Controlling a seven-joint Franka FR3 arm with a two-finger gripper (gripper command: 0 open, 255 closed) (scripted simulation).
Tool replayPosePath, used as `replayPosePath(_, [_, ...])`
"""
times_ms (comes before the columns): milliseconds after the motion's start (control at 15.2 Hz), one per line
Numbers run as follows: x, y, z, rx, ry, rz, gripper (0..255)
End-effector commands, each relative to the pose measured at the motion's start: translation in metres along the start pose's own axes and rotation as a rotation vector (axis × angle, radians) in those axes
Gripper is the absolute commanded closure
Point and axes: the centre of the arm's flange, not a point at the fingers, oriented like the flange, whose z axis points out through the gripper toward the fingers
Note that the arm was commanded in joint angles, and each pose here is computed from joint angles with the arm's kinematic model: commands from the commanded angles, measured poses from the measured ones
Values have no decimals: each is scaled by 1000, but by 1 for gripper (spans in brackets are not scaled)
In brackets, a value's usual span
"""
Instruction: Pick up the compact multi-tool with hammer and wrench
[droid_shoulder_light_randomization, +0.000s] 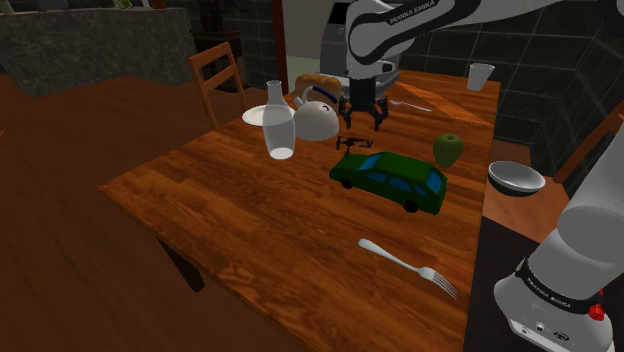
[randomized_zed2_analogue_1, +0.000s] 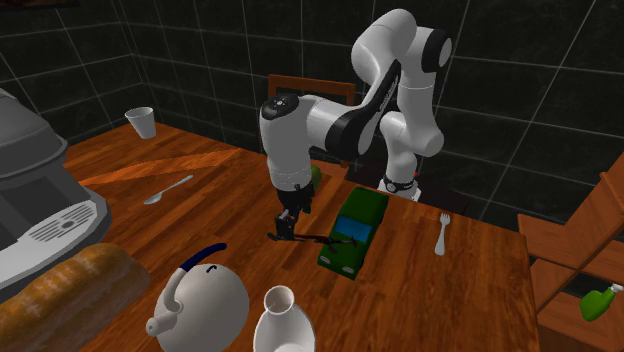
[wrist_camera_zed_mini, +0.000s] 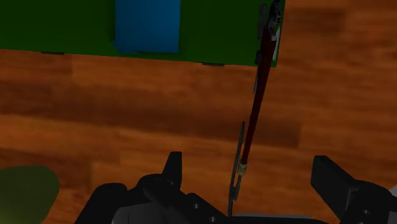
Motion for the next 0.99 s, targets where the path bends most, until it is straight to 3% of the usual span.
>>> replayPosePath(0, [3,-2,11,-1,-1,20,0])
replayPosePath(462, [4,-6,40,-1,-1,20,0])
replayPosePath(528, [4,-6,40,-1,-1,20,255])
replayPosePath(924, [3,-6,41,-1,-1,20,255])
